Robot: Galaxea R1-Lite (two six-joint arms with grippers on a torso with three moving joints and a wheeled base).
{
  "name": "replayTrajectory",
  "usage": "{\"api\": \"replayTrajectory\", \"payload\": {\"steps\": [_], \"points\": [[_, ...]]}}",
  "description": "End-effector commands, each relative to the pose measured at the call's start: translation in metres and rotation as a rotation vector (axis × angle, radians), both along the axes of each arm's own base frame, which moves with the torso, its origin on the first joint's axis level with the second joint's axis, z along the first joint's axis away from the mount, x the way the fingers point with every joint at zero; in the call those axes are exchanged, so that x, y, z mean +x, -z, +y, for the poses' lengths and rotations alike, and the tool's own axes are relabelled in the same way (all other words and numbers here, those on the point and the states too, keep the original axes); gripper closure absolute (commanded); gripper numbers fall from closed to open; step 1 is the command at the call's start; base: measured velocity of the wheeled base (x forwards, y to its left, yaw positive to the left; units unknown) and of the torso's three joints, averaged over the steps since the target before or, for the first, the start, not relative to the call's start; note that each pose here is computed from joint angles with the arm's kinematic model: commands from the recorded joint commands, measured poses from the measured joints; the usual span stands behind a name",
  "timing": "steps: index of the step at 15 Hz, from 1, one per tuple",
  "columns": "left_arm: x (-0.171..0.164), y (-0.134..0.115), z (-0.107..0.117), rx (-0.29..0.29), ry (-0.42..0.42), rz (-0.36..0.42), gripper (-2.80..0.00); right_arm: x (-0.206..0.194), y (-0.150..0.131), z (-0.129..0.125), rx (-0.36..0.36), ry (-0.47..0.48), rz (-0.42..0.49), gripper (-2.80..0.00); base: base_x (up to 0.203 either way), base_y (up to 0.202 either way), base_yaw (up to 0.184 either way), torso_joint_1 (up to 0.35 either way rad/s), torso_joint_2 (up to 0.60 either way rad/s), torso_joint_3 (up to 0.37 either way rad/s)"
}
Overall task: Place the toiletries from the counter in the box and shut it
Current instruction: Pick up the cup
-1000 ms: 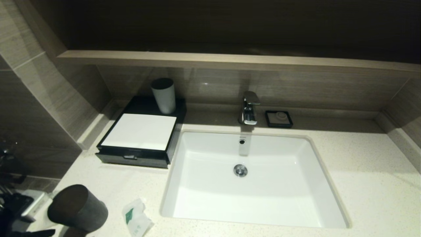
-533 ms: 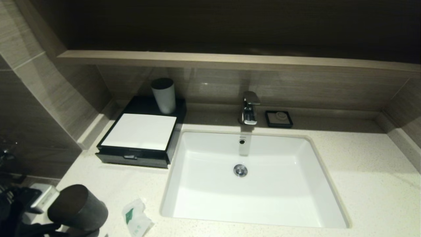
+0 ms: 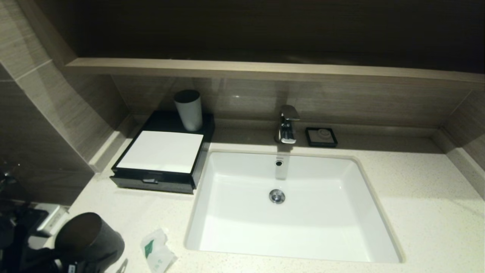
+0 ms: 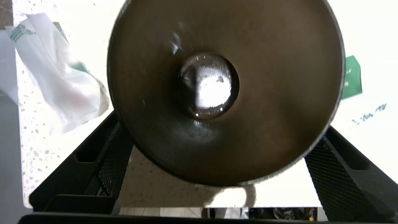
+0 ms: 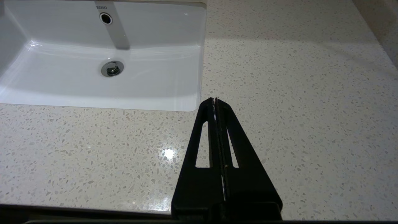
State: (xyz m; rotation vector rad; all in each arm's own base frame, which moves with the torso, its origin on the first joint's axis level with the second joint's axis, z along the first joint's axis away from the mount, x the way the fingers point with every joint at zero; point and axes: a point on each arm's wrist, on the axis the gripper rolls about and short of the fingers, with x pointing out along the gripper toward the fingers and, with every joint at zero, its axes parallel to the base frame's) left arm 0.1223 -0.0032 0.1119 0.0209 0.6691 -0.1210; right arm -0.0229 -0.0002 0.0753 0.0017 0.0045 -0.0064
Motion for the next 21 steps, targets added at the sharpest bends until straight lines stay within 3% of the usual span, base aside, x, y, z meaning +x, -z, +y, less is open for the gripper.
{"api": "replayTrajectory", "payload": {"steps": [1,18,19,21], "points": [[0.0037,0.0011,-0.0002,-0.009,-0.005,-0.024,-2.80,0.0000,0.0000,0.0000,0.000,0.000,0.000,0.00,0.000,0.000,0.000,0.000,0.00,0.000],[0.0049,-0.0031,-0.0002,-0.036,-0.023,-0.094,-2.80,0.0000,0.0000,0.0000,0.000,0.000,0.000,0.00,0.000,0.000,0.000,0.000,0.00,0.000],[0.0049,-0.0031,-0.0002,-0.036,-0.023,-0.094,0.00,0.0000,0.0000,0.0000,0.000,0.000,0.000,0.00,0.000,0.000,0.000,0.000,0.00,0.000],[0.0048,-0.0033,-0.0002,-0.036,-0.023,-0.096,0.00,0.0000,0.0000,0.0000,0.000,0.000,0.000,0.00,0.000,0.000,0.000,0.000,0.00,0.000]]}}
